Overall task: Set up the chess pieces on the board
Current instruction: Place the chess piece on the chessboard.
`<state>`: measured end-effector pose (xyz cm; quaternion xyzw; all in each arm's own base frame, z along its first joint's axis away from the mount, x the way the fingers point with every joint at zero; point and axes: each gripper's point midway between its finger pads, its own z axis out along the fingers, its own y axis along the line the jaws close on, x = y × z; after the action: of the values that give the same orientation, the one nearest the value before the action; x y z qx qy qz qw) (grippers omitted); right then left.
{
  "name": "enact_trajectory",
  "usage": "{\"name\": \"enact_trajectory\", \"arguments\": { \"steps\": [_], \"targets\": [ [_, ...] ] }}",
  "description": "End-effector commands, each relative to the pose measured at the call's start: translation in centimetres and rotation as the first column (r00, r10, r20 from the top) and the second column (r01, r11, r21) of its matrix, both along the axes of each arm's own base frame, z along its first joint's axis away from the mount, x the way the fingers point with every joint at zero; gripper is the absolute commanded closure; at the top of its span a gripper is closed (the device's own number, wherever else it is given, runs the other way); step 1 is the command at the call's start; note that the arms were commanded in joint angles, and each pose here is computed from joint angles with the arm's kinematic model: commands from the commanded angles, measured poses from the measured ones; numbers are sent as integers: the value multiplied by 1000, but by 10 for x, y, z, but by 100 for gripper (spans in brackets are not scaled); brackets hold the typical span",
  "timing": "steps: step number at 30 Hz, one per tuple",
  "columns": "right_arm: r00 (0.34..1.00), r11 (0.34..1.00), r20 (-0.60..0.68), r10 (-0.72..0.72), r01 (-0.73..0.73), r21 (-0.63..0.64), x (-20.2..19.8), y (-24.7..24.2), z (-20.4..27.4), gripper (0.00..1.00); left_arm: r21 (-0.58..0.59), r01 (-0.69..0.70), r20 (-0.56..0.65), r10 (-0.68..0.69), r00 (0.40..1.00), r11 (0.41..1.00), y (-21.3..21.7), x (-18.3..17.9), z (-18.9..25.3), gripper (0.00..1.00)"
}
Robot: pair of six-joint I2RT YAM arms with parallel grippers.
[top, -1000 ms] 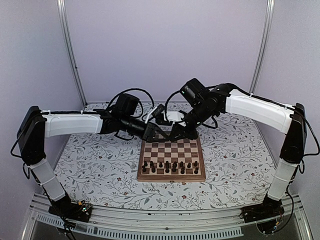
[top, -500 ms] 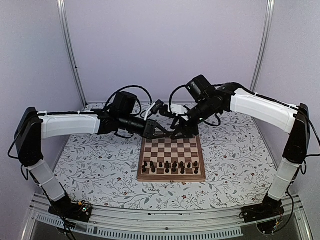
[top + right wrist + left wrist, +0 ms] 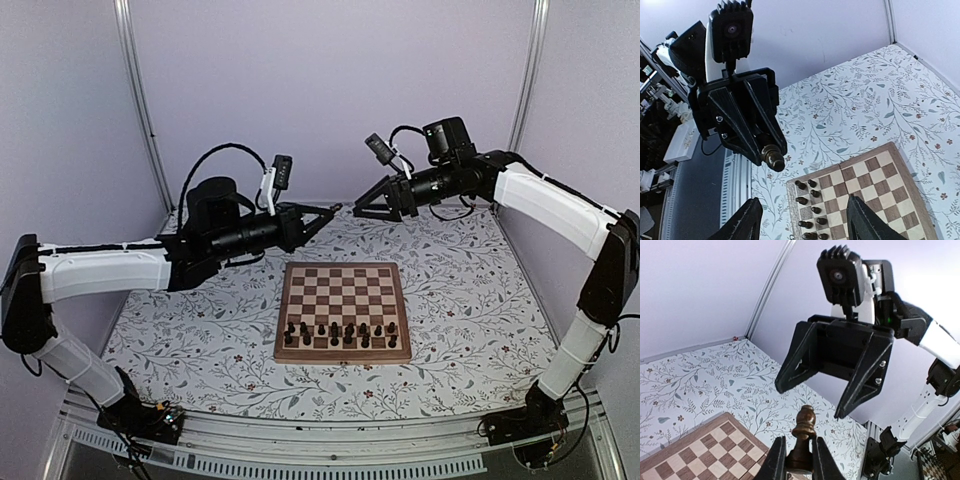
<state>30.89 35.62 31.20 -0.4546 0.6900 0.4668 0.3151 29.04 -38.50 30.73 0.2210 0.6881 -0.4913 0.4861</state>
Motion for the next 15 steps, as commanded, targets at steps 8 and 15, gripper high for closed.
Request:
{"name": "enact_trajectory", "arguments": {
  "steps": [8, 15],
  "targets": [
    [971, 977, -188, 147, -113, 183, -24, 6, 37, 39, -81, -27, 67, 33, 997, 996, -22, 2, 22, 96],
    [970, 979, -205, 133, -96, 182, -20, 8, 36, 42, -86, -20, 67, 26, 997, 996, -26, -2, 22, 96]
  ]
}}
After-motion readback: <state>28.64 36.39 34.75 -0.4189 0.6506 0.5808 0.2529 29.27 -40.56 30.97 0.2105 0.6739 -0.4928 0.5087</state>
